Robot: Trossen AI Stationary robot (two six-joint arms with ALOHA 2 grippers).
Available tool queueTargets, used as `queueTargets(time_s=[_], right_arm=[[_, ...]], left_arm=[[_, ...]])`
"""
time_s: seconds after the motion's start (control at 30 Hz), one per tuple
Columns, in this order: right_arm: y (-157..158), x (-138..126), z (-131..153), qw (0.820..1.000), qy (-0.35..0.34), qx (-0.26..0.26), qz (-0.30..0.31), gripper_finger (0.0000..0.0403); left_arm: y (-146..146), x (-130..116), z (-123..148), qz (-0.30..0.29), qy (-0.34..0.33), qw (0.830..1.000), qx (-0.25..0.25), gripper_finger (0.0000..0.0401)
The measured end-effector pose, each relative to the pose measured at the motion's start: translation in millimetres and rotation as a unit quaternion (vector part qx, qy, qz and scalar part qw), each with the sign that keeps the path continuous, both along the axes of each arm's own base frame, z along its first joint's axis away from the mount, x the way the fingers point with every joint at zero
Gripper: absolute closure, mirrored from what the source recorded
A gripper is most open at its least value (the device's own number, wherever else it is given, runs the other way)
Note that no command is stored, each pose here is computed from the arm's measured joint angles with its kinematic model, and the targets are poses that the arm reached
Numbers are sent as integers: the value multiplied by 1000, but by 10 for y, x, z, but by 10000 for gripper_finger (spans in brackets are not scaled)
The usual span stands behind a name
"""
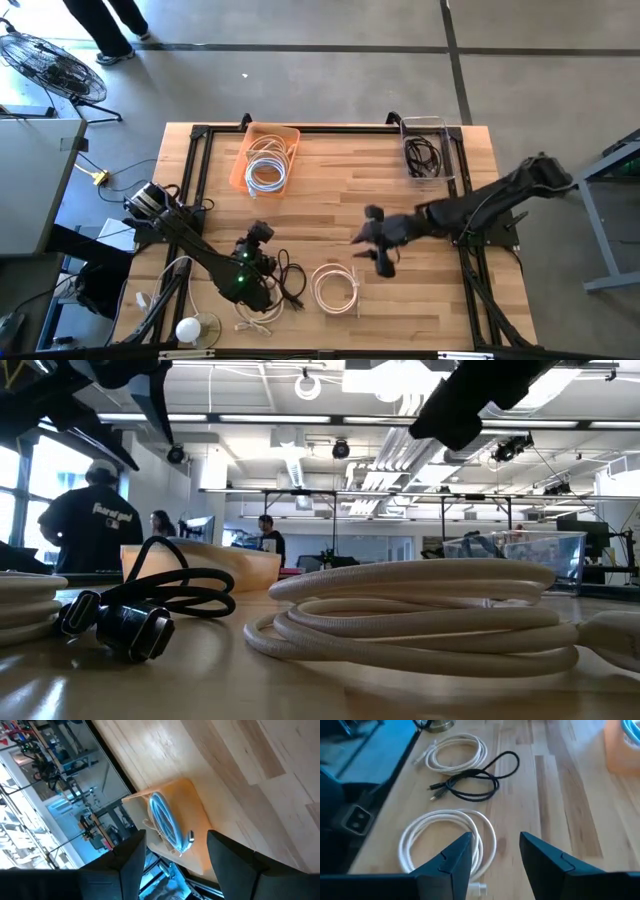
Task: Pick & Place USB Port
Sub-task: Put the light brown hdmi cable into the orange bin
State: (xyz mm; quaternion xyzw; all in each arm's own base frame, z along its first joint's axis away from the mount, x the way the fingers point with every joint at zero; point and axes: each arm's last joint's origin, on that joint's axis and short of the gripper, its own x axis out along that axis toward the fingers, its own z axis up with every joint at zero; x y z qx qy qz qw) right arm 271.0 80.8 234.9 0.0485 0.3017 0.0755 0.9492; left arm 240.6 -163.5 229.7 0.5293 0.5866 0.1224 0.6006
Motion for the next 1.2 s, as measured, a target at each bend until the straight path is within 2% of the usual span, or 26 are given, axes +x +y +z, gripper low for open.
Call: queueTargets(time_s=[0.23, 0.47, 0.7, 0.87, 1.2], right_arm=[[234, 276, -416, 997, 38, -68, 16, 247], [344, 547, -572, 988, 80, -112, 63, 247], [455, 682, -695, 983, 150, -68, 85, 247], [560, 718, -724, 979, 157, -71, 104, 247], [605, 692, -727, 981, 169, -49, 86, 247]], left_arm=[[4, 10, 6, -7, -10, 1000, 10, 197], [3, 13, 8, -10, -15, 1000, 15, 197], [-4, 22, 3, -9, -20, 1000, 10, 197], [-8, 25, -1, -8, -21, 1000, 5, 197], [-16, 32, -5, -8, -26, 1000, 1, 197]])
